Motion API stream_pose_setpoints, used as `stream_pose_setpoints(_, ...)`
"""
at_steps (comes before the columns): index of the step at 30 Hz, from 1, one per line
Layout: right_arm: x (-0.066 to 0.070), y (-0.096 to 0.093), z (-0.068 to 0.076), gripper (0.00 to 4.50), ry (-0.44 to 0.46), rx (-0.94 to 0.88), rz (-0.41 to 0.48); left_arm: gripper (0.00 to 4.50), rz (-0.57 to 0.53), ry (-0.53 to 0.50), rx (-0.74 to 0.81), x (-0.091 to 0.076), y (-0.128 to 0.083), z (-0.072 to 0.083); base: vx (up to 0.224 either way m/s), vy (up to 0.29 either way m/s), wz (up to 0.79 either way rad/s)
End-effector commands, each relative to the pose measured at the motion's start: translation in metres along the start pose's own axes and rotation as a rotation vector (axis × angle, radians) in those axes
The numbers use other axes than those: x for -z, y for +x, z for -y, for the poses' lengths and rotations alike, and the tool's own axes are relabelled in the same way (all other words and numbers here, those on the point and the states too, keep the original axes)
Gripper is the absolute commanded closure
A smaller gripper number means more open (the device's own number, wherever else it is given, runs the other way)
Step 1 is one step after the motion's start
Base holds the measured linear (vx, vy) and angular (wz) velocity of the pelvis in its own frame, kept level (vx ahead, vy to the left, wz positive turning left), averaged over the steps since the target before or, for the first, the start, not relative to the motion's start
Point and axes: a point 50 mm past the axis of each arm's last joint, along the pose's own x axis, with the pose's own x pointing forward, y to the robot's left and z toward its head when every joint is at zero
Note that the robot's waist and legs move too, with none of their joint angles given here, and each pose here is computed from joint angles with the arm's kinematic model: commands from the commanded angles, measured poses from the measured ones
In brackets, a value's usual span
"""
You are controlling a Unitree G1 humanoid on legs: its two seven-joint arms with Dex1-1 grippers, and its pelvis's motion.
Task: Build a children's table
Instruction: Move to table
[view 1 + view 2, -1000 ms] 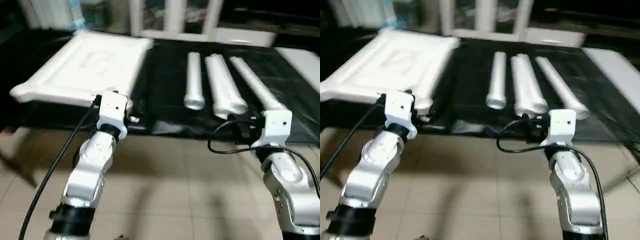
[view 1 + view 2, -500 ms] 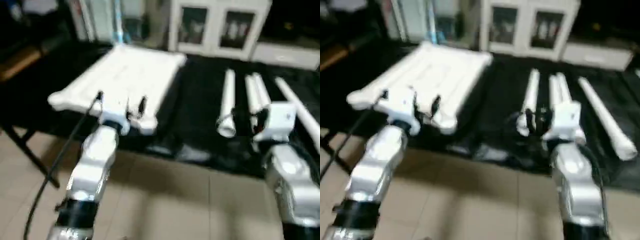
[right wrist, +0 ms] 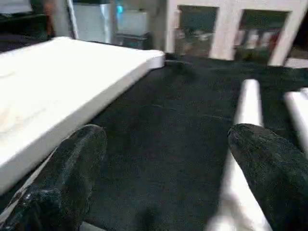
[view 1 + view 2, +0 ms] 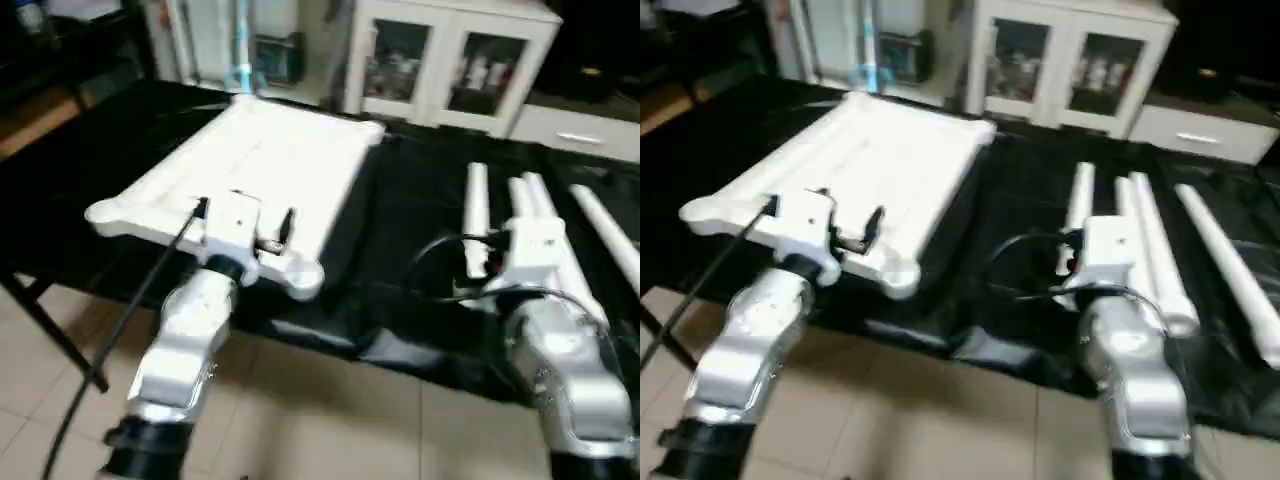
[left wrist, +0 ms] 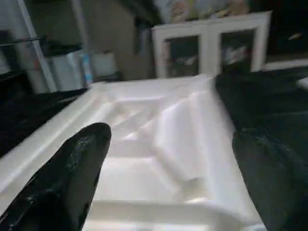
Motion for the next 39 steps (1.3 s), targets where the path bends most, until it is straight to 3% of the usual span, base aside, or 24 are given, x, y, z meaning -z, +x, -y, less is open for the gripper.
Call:
stream_pose_setpoints(1,-0.003,-0.003,0.013,0.01,-0.018,0.073,0.021,0.0,0.01,-0.005,0.048,-0.005,0.002,0.01,0.094,0.059,0.1)
stream_pose_setpoints(12,-0.005,-0.005,0.021,0.01,0.006,0.083,0.017,0.0,-0.006,-0.024,0.054,-0.002,-0.002,0.013,0.102,0.021,-0.11)
stream_pose_setpoints(30,-0.01,0.002,0.003,0.01,-0.014,-0.08,0.015,0.0,0.005,-0.017,0.017,-0.007,-0.001,0.006,0.113,-0.012,-0.14)
stream_pose_setpoints(32,-0.01,0.002,0.003,0.01,-0.014,-0.083,0.016,0.0,-0.008,-0.037,0.047,-0.004,-0.002,0.005,0.021,-0.07,0.03)
stream_pose_setpoints(34,-0.012,0.001,0.002,0.01,-0.025,-0.118,0.026,0.0,0.003,-0.066,0.125,-0.003,-0.009,-0.006,0.0,0.0,0.0)
stream_pose_setpoints(39,-0.016,-0.001,-0.001,0.01,-0.031,-0.195,0.045,0.0,-0.04,0.011,0.319,0.002,-0.021,-0.022,-0.047,0.02,0.0)
